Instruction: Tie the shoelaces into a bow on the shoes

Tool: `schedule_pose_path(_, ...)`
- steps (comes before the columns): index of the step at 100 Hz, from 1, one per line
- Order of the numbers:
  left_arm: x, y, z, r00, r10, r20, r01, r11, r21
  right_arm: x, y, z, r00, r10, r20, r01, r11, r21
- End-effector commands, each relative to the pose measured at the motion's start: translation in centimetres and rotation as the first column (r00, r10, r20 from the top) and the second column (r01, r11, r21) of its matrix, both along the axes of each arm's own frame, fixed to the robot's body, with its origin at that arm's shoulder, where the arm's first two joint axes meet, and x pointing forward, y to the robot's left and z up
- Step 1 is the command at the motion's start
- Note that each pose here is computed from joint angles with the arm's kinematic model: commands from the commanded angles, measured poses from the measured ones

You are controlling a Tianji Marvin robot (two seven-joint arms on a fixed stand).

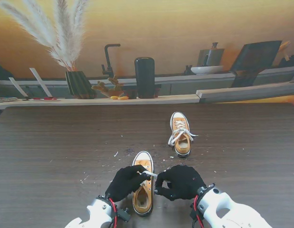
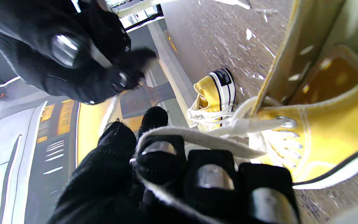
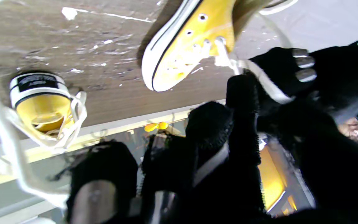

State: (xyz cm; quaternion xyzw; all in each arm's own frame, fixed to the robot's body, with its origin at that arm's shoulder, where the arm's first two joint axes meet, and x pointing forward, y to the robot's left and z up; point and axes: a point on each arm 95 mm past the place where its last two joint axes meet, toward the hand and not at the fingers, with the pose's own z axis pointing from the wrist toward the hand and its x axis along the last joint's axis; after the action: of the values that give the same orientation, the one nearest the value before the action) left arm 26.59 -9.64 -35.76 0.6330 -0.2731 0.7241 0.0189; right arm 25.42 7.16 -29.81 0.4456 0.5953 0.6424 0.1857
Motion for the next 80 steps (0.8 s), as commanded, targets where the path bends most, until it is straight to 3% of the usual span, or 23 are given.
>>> schedule_pose_path(1,-0.5,-0.4,0.1,1.000,-0.017,0.000,0.016,1.000,-0.010,-0.3,0.2,-0.6,1.000,-0.010,-0.027,0.010,1.000,-0.001)
schedule_pose_path(29,-1.3,-0.1,0.1,1.000,-0.013,0.016,0.013,1.000,0.005,-0.7,0.8,-1.7,0.995,-0.094,-0.018,0.093,0.993,-0.071)
schedule_pose_path(80,-1.8,0.6,0.4,0.998,-0.047,0.042,0.047,0.999,-0.007,0.2,0.9,-3.5,0.983,-0.157,-0.091,0.167,0.981,0.104)
